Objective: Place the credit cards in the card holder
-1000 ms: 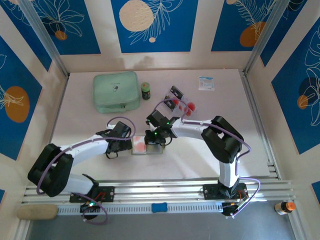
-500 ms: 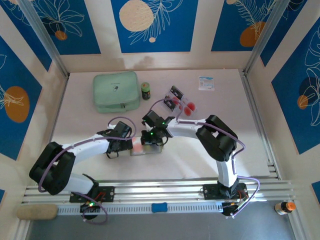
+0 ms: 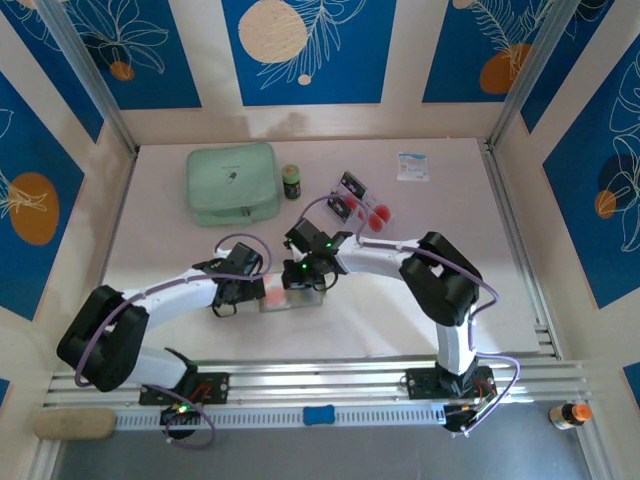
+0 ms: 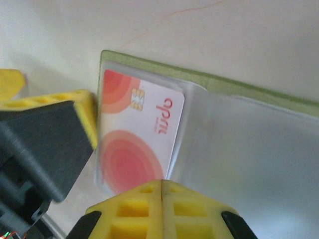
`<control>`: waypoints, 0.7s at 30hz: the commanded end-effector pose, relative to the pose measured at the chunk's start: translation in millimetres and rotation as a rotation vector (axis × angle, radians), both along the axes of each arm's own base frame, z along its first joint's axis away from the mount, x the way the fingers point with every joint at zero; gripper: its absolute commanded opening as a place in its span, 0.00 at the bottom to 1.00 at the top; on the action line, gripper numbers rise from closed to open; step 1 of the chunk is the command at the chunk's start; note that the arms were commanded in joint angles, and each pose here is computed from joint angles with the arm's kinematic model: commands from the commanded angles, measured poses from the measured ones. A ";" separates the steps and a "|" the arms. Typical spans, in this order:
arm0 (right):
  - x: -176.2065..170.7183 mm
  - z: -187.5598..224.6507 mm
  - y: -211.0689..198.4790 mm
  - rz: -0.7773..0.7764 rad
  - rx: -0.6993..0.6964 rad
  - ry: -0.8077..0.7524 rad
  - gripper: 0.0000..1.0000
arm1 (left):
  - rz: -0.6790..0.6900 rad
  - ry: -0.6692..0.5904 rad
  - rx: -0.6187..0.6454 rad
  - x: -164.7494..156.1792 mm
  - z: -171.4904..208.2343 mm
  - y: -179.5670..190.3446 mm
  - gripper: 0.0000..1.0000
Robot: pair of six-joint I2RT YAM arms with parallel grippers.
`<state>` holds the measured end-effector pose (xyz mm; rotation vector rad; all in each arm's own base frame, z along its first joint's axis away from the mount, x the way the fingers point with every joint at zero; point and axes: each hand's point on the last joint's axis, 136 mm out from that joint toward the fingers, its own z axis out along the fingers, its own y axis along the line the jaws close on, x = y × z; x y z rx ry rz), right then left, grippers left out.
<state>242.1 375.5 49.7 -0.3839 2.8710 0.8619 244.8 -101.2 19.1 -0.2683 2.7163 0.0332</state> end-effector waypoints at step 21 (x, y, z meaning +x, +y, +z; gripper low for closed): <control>10.5 8.8 -96.7 -0.071 -0.195 -0.112 0.43 | -0.087 -0.161 -0.239 28.4 83.5 -43.4 1.00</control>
